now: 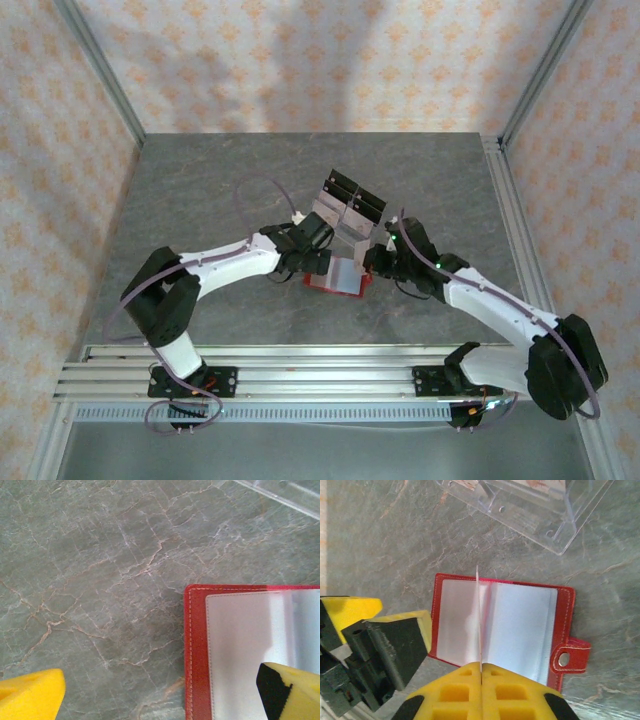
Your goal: Put the credit cards into the card holder
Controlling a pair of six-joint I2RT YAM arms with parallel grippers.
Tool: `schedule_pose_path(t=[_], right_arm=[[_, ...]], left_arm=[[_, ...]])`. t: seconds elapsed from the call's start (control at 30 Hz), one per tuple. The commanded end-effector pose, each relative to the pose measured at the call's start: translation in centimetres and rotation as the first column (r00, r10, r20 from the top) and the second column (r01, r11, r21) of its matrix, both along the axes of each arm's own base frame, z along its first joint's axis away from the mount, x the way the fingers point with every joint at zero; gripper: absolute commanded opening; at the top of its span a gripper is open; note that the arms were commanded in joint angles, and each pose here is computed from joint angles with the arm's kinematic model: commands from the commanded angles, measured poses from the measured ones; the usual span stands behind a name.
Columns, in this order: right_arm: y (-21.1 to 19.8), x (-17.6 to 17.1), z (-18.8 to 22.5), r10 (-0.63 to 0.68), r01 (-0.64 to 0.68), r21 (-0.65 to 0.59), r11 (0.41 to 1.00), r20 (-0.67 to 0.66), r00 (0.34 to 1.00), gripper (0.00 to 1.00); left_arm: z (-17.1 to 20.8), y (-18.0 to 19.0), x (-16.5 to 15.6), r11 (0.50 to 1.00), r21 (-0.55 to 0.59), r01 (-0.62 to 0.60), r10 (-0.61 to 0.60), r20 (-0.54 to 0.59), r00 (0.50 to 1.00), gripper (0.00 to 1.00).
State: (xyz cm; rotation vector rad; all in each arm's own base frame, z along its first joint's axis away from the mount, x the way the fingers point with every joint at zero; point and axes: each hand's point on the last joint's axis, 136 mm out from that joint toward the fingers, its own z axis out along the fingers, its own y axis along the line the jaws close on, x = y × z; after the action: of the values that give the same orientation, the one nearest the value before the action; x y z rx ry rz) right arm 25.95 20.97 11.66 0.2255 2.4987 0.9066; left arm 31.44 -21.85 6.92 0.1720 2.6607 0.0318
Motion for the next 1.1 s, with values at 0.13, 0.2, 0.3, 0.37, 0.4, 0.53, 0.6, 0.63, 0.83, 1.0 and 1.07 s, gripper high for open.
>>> schedule_pose_path(t=[0.13,0.2,0.3,0.37,0.4,0.53,0.6,0.63,0.83,1.0,1.07], right_arm=[[2.1,1.0,0.4,-0.033,0.03,0.179,0.983,0.011,0.999,0.0],[2.3,1.0,0.0,-0.029,0.027,0.189,0.982,0.005,1.0,0.0],[2.5,1.0,-0.7,-0.022,0.023,0.189,0.982,-0.011,1.0,0.0],[2.7,1.0,-1.1,-0.016,0.02,0.19,0.982,-0.019,1.0,0.0],[2.7,1.0,-1.3,-0.014,0.018,0.19,0.982,-0.022,1.0,0.0],[3.0,0.8,-1.9,0.001,0.005,0.193,0.981,-0.032,0.999,0.0],[3.2,0.7,-2.1,0.01,-0.003,0.192,0.981,-0.035,0.999,0.0],[3.2,0.7,-2.3,0.016,-0.009,0.19,0.982,-0.036,0.999,0.0],[3.9,0.4,-2.6,0.048,-0.043,0.215,0.976,-0.017,0.999,0.0],[4.5,0.4,-2.9,0.072,-0.07,0.227,0.971,-0.002,0.997,0.0],[4.4,0.4,-3.2,0.067,-0.066,0.22,0.973,0.0,0.998,0.0]], left_arm=[[-0.9,0.5,0.4,0.996,0.091,0.021,-0.022,0.004,1.0,1.0],[-1.3,0.7,0.4,0.994,0.107,0.021,-0.021,0.002,1.0,1.0],[-1.8,1.2,0.5,0.99,0.143,0.008,-0.008,0.0,1.0,1.0],[-2.1,1.8,0.5,0.983,0.181,-0.005,0.005,-0.001,1.0,1.0],[-2.3,2.2,0.4,0.98,0.2,-0.014,0.015,-0.002,1.0,1.0],[-2.9,3.0,0.2,0.97,0.241,-0.029,0.033,-0.014,0.999,1.0],[-3.0,3.1,0.0,0.97,0.241,-0.037,0.042,-0.017,0.999,1.0],[-3.2,3.3,-0.2,0.969,0.242,-0.042,0.048,-0.019,0.999,1.0],[-3.9,3.4,-1.3,0.974,0.223,-0.048,0.06,-0.044,0.997,1.0],[-4.2,3.5,-2.3,0.975,0.205,-0.082,0.093,-0.049,0.994,1.0],[-4.2,3.5,-2.6,0.975,0.202,-0.087,0.099,-0.051,0.994,1.0]])
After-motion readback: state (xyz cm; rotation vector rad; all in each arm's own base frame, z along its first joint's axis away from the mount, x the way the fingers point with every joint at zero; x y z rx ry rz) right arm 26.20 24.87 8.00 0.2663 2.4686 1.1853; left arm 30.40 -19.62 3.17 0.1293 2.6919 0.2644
